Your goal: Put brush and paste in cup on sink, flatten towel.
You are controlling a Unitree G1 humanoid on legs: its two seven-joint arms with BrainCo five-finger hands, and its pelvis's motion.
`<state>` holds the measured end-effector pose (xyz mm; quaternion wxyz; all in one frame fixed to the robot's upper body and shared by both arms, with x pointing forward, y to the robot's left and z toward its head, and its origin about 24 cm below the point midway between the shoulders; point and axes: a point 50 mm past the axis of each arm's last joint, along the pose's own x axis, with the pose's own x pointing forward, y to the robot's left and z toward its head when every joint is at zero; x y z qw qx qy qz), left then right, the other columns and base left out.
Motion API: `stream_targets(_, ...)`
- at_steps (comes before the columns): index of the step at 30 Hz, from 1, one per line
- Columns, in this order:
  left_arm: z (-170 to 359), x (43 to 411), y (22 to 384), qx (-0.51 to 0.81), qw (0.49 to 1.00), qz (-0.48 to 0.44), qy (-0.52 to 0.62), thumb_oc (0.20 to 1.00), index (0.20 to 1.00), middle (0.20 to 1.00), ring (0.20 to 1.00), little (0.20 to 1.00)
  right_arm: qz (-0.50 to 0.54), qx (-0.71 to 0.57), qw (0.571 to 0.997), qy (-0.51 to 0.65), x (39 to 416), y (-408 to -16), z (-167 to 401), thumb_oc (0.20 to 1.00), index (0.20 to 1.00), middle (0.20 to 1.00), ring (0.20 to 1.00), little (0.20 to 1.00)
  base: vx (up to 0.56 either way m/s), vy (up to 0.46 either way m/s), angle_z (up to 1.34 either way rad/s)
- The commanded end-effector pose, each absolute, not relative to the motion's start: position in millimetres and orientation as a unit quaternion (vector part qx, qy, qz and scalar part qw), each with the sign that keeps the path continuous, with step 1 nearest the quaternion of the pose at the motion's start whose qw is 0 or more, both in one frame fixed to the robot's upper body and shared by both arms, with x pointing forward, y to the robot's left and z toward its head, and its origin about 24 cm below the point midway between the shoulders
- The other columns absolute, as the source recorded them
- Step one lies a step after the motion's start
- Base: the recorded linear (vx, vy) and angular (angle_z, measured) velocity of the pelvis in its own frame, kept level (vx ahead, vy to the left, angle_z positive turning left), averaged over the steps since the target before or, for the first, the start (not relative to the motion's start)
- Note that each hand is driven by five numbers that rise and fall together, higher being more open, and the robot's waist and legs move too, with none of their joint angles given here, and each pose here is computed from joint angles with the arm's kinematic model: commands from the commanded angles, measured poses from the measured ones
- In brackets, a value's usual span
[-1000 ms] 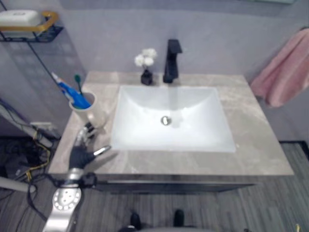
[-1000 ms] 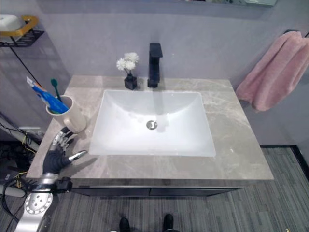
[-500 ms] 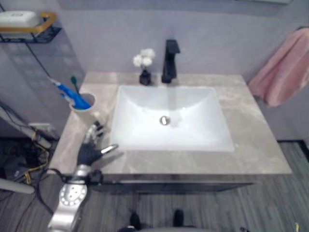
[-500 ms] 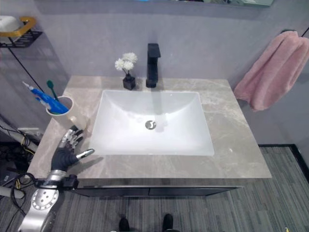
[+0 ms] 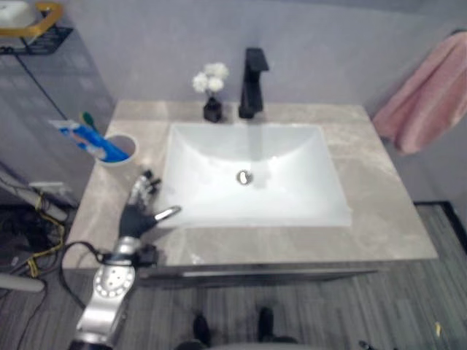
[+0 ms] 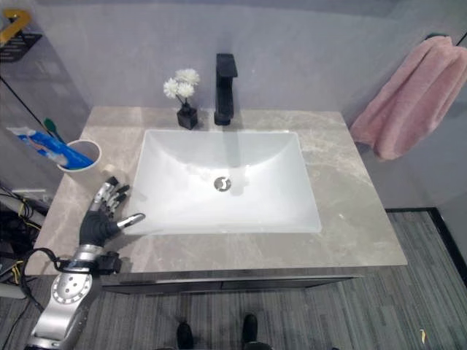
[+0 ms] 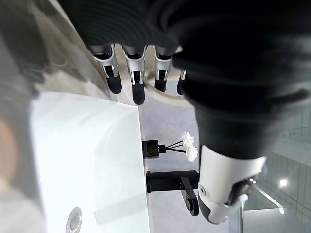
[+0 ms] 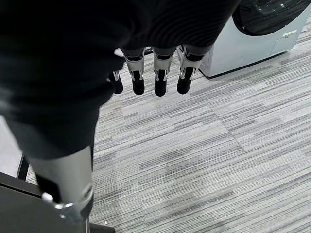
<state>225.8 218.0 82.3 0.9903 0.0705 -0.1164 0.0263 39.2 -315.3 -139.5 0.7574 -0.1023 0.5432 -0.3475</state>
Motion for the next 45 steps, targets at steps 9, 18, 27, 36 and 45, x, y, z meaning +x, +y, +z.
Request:
stream_targets(9, 116, 238, 227, 0.090, 0.971, 0.072, -0.209, 1.000, 1.000, 1.000, 1.000, 1.000, -0.346, -0.111, 0.766, 0.530, 50, -314, -139, 1.000, 1.000, 1.000, 1.000, 1.000, 0.03, 0.012, -0.05)
stream_targets(18, 110, 223, 232, 0.098, 0.975, 0.059, -0.191, 1.000, 1.000, 1.000, 1.000, 1.000, -0.339, -0.107, 0.758, 0.547, 44, -308, -143, 1.000, 1.000, 1.000, 1.000, 1.000, 0.00, -0.002, -0.01)
stream_targets(27, 103, 207, 235, 0.069, 0.983, 0.038, -0.163, 1.000, 1.000, 1.000, 1.000, 1.000, -0.335, -0.112, 0.765, 0.539, 53, -310, -141, 1.000, 1.000, 1.000, 1.000, 1.000, -0.07, -0.013, 0.08)
stream_targets(36, 93, 198, 249, 0.070, 0.985, 0.080, -0.138, 0.200, 0.200, 0.200, 0.200, 0.200, -0.331, -0.117, 0.760, 0.546, 51, -309, -142, 1.000, 1.000, 1.000, 1.000, 1.000, -0.05, -0.007, 0.17)
stream_targets(45, 96, 203, 249, 0.050, 0.985, 0.081, -0.145, 0.200, 0.200, 0.200, 0.200, 0.200, -0.303, -0.129, 0.776, 0.538, 62, -302, -143, 1.000, 1.000, 1.000, 1.000, 1.000, -0.01, -0.012, 0.11)
